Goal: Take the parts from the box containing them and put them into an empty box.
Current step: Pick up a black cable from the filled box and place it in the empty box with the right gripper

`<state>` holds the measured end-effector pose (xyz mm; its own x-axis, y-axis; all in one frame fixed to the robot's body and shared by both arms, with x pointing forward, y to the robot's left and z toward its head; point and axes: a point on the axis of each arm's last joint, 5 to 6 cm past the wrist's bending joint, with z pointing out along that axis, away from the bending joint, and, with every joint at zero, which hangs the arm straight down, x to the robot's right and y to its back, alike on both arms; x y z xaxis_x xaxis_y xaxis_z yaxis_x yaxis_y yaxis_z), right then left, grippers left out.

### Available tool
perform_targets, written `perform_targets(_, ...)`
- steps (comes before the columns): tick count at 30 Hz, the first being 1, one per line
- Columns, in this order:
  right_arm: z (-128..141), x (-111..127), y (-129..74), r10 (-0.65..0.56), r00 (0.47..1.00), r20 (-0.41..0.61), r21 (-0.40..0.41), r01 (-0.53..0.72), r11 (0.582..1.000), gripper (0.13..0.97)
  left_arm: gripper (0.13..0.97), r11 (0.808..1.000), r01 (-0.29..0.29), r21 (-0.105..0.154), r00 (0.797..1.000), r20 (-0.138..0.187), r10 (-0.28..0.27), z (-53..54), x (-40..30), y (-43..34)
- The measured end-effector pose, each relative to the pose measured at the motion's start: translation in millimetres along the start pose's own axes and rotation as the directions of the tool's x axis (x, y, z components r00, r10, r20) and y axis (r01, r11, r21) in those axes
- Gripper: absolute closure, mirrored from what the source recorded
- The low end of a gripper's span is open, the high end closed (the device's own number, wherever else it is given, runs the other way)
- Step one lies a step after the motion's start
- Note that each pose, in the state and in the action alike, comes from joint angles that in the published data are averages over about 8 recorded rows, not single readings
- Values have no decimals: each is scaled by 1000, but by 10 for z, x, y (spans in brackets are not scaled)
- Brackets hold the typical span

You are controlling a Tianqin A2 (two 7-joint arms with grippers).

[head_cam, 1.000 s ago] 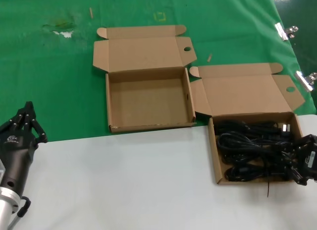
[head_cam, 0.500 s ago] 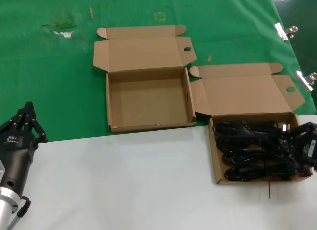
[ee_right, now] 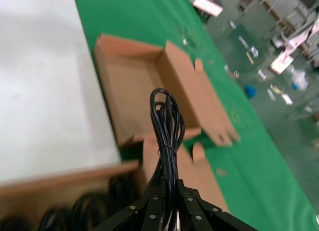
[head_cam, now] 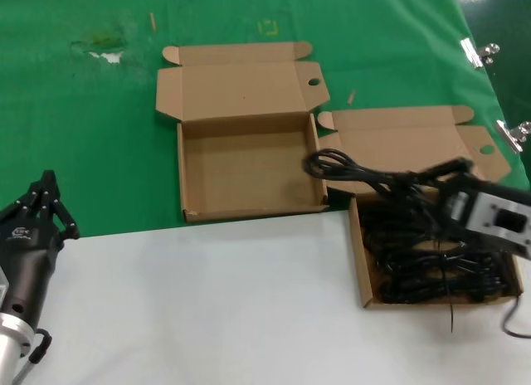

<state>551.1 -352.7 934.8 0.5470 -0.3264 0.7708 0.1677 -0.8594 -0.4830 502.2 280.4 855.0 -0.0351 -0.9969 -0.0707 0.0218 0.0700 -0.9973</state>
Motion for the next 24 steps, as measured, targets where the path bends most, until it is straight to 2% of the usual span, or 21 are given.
perform_targets(14,848,-20,-507,-18,999,-46,83,22,996,925,957,1000,0,0,1000,0,0,0,0,0)
perform_targets(24,1447,-134,-737,-5,998,-61,108,11,994,925,957,1000,0,0,1000,0,0,0,0,0)
